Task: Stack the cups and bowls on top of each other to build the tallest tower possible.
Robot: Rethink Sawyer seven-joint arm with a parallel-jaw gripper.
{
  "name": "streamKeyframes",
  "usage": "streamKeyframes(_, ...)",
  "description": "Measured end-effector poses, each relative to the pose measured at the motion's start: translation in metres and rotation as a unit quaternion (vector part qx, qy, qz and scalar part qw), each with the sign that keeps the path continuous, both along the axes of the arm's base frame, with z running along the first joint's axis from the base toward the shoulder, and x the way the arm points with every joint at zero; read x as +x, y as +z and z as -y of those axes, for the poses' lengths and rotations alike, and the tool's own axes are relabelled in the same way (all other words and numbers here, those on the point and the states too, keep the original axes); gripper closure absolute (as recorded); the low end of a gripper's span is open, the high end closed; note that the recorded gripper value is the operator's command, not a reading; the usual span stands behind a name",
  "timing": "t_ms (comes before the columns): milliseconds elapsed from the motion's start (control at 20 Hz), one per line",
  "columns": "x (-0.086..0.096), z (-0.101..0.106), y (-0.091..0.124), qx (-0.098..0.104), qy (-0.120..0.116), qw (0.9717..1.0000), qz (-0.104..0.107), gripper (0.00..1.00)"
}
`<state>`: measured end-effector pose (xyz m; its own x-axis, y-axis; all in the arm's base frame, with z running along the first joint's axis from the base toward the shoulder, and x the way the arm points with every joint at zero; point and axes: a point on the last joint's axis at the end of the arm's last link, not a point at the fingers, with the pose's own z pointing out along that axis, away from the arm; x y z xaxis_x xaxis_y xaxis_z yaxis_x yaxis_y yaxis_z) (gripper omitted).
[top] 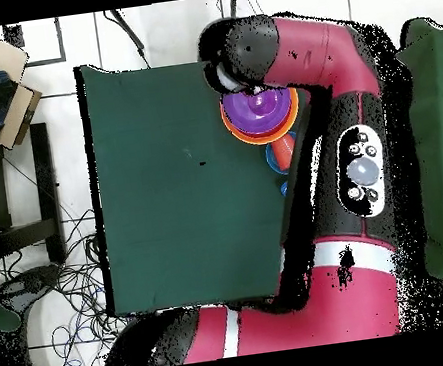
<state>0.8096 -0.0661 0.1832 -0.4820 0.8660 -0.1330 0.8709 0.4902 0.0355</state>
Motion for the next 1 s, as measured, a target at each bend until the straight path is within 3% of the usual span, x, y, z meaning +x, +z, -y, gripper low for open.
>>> streamKeyframes(200, -0.020, -0.008, -0.015, 0.003, 0.004, 1.0000, 0.002, 0.00)
streamKeyframes(400, -0.045, -0.014, -0.037, 0.002, 0.013, 0.9999, -0.010, 0.00)
streamKeyframes(1000, -0.103, -0.010, -0.094, -0.003, 0.039, 0.9987, -0.032, 0.00)
